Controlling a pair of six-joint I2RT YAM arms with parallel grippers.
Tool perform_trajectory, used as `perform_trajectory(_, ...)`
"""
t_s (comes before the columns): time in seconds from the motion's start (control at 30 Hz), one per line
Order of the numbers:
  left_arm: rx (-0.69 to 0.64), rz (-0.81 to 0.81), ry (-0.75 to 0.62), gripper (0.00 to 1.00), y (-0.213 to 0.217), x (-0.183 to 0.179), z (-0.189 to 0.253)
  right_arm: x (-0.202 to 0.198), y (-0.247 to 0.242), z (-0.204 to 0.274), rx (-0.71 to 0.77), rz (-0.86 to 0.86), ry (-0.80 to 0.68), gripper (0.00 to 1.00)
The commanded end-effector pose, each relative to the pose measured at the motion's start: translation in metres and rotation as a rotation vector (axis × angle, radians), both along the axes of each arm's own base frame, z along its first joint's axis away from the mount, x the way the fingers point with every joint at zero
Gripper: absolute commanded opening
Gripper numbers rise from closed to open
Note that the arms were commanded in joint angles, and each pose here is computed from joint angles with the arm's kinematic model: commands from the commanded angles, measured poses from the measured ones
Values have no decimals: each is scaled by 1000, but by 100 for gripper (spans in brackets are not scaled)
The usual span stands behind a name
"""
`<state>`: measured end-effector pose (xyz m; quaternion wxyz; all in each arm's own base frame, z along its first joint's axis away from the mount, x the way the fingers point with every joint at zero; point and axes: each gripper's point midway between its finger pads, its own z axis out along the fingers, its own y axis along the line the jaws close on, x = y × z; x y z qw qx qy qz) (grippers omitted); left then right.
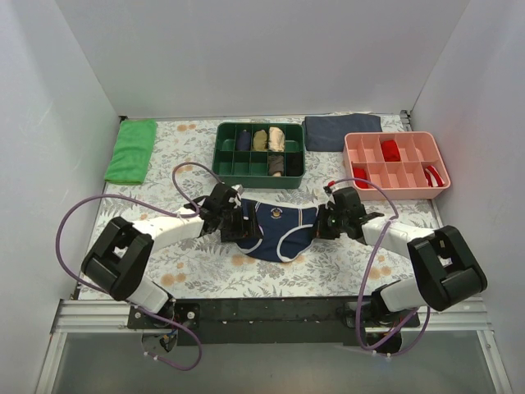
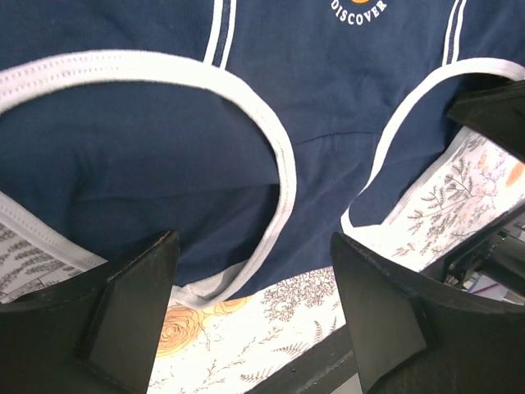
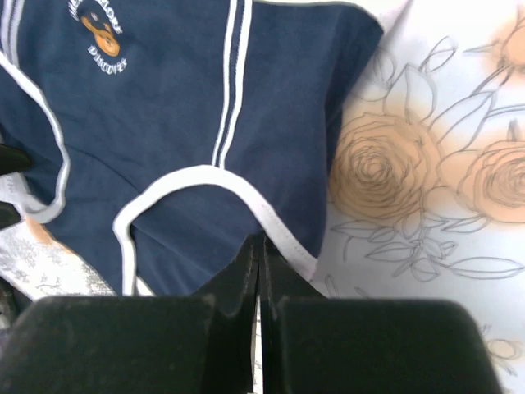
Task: Roll the underwear
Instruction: Flatten out the underwear at the center of the board.
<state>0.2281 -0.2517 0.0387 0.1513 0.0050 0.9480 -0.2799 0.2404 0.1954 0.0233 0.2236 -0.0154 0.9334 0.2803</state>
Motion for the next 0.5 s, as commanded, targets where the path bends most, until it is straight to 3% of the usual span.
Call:
perform_trajectory(0.0,50,11,96,74,17,-33,-24,-13,-11,-12,-32,-19,19,1)
perform_trajectory(0.23,48,-9,136,74,22,-56,-21,-12,-5,26,9,30,-82,6)
perform_trajectory(0.37,44,-10,96,75,19,-48,-10,-20,15,60,79,105,-157,9)
perform_trajectory(0.47,34,-20,90,75,13,-43,0,-34,27,61,78,151,-129,9)
